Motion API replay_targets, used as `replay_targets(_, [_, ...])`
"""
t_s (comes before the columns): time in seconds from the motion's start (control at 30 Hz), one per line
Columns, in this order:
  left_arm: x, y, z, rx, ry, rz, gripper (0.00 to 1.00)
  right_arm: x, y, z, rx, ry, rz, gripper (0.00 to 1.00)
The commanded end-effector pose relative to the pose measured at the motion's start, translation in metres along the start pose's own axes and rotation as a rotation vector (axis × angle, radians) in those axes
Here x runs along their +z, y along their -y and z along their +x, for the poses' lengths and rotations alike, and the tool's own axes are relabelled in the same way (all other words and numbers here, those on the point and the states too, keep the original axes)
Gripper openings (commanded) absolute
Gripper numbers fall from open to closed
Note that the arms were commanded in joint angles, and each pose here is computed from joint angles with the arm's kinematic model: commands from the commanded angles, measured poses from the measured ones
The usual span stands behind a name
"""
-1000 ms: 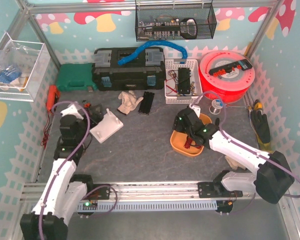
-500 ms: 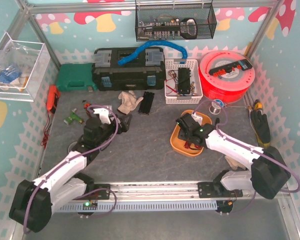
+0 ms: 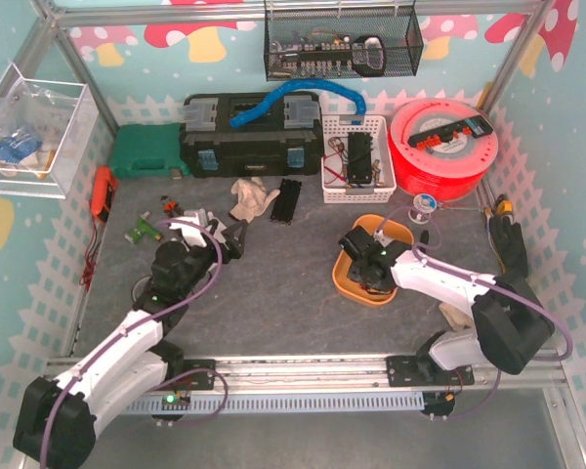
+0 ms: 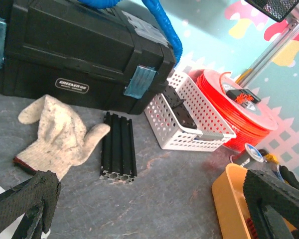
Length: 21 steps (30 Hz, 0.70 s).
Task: Install the large spring
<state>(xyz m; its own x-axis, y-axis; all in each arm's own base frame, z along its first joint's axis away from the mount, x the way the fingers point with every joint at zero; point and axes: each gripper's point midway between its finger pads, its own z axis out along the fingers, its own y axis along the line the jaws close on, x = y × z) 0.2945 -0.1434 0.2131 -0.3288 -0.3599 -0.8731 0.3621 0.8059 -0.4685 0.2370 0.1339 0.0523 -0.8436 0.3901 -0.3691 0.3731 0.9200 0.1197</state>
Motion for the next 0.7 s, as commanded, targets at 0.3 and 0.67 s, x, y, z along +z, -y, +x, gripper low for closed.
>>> replay_targets(0.3, [-0.003,-0.003,-0.005,0.022,0.033,-0.022,0.99,0.018,0.021,0.016,0.015,-0.054,0.113,0.41])
replay_targets(0.67, [-0.007,-0.007,-0.008,0.022,0.060,-0.045,0.99,0.030,0.021,0.021,-0.012,-0.069,0.125,0.40])
